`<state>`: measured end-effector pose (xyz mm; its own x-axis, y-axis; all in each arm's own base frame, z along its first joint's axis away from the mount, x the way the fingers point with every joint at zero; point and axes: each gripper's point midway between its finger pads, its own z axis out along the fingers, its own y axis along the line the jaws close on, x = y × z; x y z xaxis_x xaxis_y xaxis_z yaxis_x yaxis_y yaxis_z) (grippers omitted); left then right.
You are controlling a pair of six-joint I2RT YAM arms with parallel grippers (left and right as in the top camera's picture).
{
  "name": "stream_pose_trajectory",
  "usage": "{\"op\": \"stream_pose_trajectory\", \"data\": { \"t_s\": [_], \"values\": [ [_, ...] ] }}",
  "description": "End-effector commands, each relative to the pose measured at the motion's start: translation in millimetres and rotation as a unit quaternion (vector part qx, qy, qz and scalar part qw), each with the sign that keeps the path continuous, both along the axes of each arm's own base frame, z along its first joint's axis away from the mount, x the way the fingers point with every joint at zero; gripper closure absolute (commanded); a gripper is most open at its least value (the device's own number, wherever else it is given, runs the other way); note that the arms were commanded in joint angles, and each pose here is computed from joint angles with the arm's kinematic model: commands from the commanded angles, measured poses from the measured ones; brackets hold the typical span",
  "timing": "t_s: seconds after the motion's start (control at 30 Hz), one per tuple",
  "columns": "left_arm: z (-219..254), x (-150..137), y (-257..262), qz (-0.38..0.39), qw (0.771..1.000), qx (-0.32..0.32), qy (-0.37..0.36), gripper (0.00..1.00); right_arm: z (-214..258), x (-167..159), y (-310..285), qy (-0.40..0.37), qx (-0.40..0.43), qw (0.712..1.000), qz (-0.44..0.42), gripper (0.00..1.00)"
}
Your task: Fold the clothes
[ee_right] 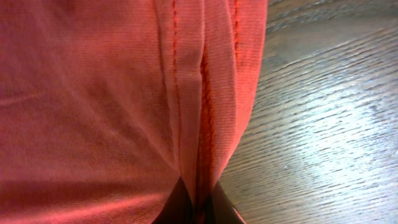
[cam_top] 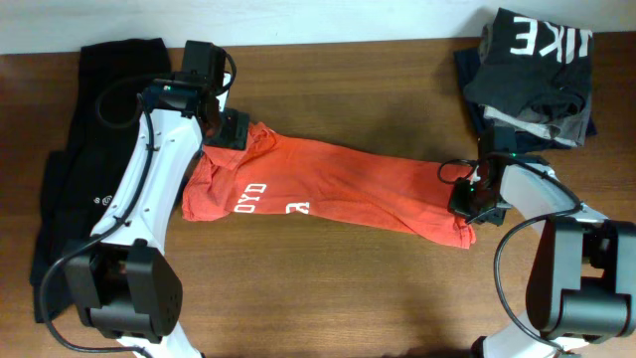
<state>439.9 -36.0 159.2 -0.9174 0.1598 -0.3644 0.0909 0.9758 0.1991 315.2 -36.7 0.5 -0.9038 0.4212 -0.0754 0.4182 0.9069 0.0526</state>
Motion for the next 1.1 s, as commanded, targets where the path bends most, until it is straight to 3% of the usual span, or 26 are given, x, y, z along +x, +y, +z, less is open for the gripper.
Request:
{"op": "stream_pose_trajectory", "data": {
  "t_s": [0.0, 0.3, 0.63, 0.87, 1.07],
  "values": [
    [4.0, 3.6, -0.9, -0.008, 1.000, -0.003, -0.004, 0.01, 5.6, -2.3, -22.7, -0.003, -0.014, 0.999, -0.042, 0.96],
    [4.0, 3.6, -0.9, -0.007, 1.000, -0.003, -0.004, 0.01, 53.0, 17.2, -81.0, -0.046, 0.017, 0.997, -0.055, 0.96],
    [3.4, 2.2, -0.9, -0.007, 1.000, -0.003, -0.001, 0.01, 94.7, 42.1, -52.6, -0.072, 0.050, 0.996, 0.010, 0.96],
    [3.4, 2.2, -0.7, -0.007, 1.000, -0.002, -0.001, 0.01, 95.8, 47.6, -18.9, -0.064, 0.047, 0.995, 0.058, 0.96],
    [3.4, 2.2, -0.7, -0.007, 1.000, -0.002, -0.001, 0.01, 94.4, 42.6, -26.4, -0.054, 0.038, 0.997, 0.047, 0.96]
  ]
}}
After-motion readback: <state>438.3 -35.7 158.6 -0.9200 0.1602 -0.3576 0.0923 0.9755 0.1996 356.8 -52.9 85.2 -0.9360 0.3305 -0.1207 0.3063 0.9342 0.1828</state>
